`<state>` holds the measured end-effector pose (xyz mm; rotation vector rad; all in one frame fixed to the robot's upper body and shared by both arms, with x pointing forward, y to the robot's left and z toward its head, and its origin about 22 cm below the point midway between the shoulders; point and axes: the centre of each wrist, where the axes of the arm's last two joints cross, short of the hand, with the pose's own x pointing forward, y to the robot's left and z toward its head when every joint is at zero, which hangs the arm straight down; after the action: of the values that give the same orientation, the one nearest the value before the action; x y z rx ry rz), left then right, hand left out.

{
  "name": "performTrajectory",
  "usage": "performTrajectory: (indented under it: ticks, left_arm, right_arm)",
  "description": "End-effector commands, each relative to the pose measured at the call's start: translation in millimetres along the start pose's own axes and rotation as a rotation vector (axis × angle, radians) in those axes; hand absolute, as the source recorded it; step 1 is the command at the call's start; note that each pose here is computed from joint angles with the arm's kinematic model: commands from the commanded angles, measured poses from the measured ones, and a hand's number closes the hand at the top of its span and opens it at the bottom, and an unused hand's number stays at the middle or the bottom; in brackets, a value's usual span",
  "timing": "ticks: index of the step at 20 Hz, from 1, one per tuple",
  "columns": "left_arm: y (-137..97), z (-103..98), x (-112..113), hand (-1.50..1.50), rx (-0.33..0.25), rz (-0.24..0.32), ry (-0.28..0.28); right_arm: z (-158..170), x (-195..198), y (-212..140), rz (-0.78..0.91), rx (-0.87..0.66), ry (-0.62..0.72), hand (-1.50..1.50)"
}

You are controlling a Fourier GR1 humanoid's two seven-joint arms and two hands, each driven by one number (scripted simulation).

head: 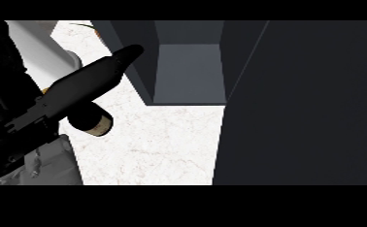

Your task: Pick up the wine, place it into the cabinet and close the cabinet

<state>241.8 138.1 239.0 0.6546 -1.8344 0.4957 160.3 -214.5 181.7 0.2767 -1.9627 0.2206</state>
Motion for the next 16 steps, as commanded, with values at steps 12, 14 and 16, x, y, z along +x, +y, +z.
performTrajectory:
  ticks: [12,14,16]
  left_arm:
    - [33,-18,-113,-1.50,0.172,-0.090,0.134]
    - [27,-24,-114,-1.50,0.171,-0.109,0.151]
    - [40,-26,-122,-1.50,0.205,-0.110,0.146]
  right_arm:
    - [37,24,-10,0.009,0.015,-0.045,-1.50]
    - [25,14,-17,0.011,0.009,-0.023,-1.50]
    - [31,21,-18,0.004,0.020,-0.023,-1.50]
